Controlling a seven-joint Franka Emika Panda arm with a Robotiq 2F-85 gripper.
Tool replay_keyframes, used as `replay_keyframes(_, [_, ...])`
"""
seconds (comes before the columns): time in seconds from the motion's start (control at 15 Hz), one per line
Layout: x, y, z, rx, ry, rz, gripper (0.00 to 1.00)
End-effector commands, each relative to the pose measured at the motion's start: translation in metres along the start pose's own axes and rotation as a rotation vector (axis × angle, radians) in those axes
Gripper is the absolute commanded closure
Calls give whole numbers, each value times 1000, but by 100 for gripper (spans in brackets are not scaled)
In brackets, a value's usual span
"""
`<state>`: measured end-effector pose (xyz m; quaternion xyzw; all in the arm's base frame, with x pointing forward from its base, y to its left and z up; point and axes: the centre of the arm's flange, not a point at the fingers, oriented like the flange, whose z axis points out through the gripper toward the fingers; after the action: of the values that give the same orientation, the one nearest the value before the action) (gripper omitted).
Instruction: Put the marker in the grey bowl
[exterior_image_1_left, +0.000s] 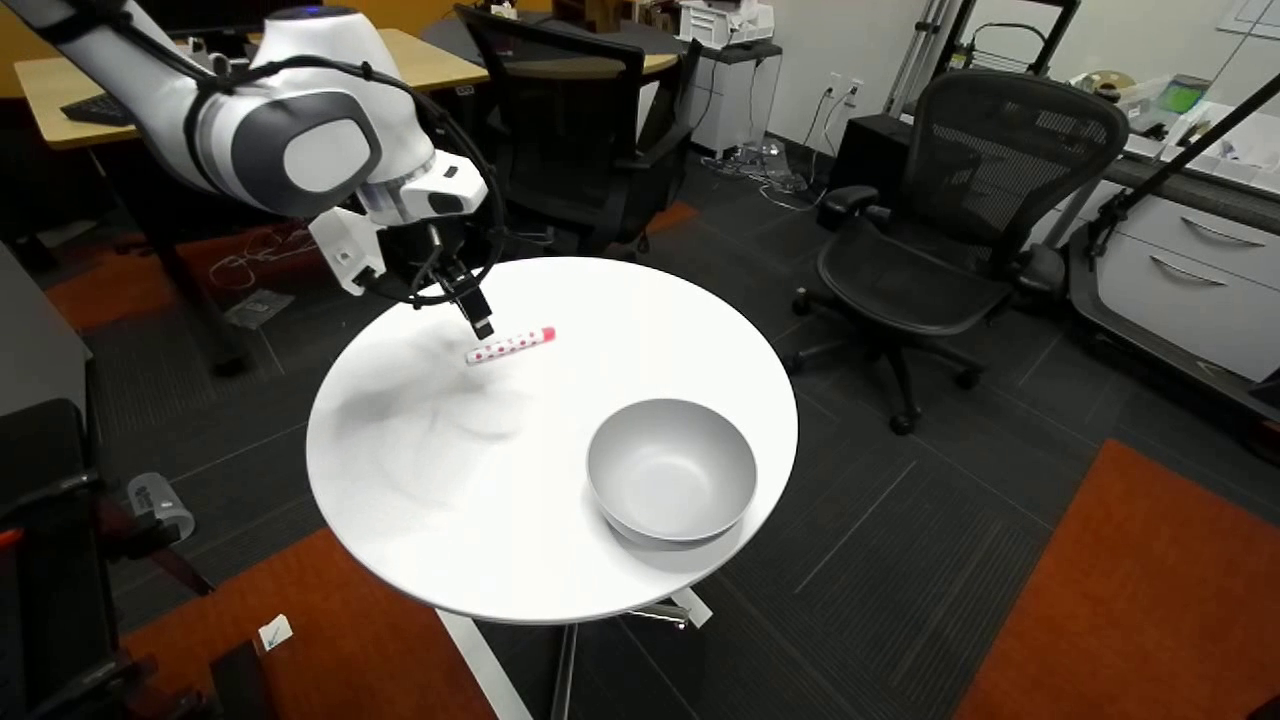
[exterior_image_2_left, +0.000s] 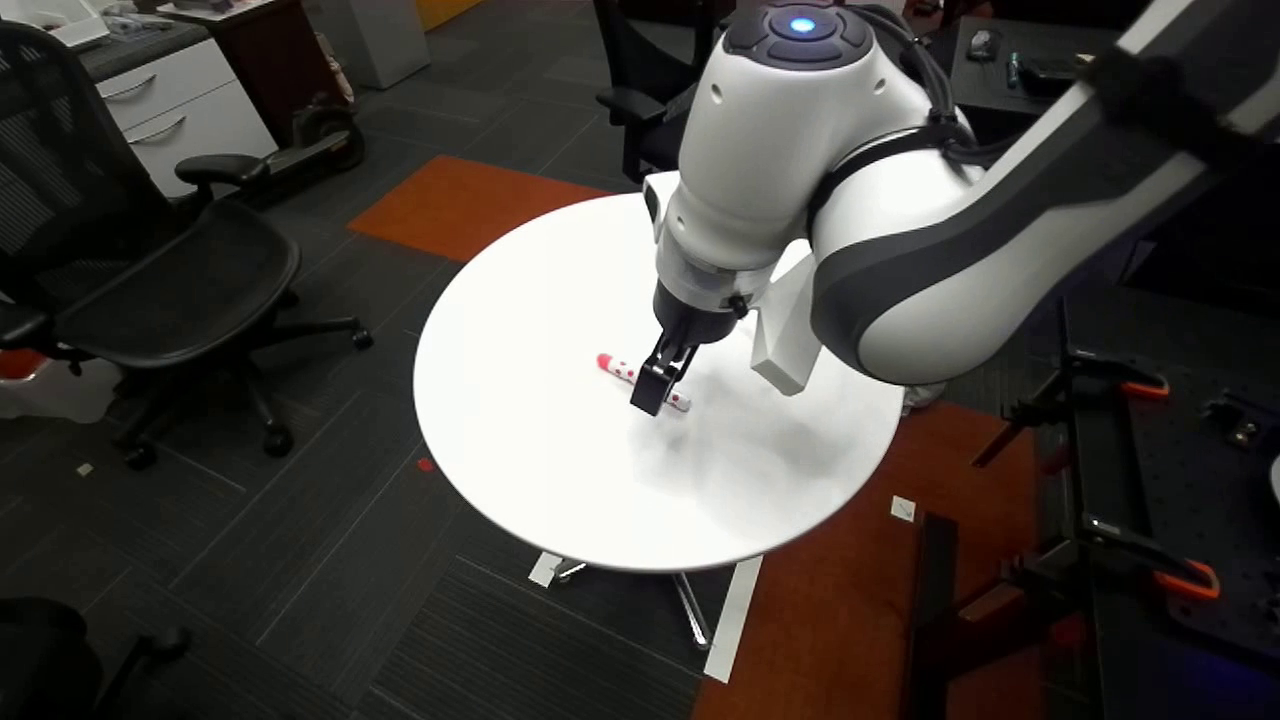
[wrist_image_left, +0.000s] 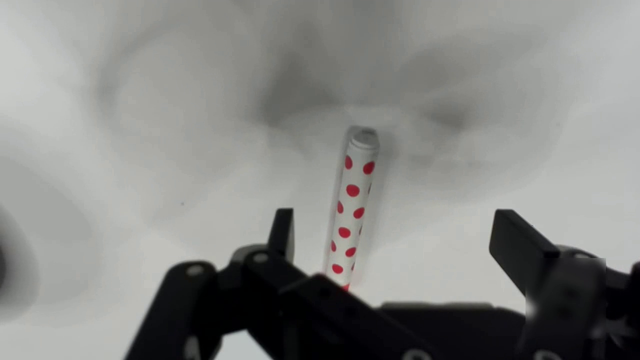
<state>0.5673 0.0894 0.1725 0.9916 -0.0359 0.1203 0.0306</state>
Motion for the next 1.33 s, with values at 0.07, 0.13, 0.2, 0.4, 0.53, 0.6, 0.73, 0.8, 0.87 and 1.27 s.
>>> replay_keyframes(0.07, [38,0,17,-39,31,46,0])
replay_keyframes(0.13, [43,4,21,-45,36,56,0])
replay_keyframes(0.2, [48,9,24,-49,37,64,0])
replay_keyframes(0.4, [60,23,35,-64,19,91,0])
replay_keyframes(0.53, [63,31,43,-76,-11,94,0])
replay_keyframes(0.6, [62,33,46,-82,-25,97,0])
replay_keyframes(0.73, [58,35,52,-93,-52,98,0])
replay_keyframes(0.8, [57,36,55,-97,-61,98,0])
replay_keyframes(0.87, [55,35,57,-101,-71,96,0])
replay_keyframes(1.27, [52,34,61,-108,-79,90,57])
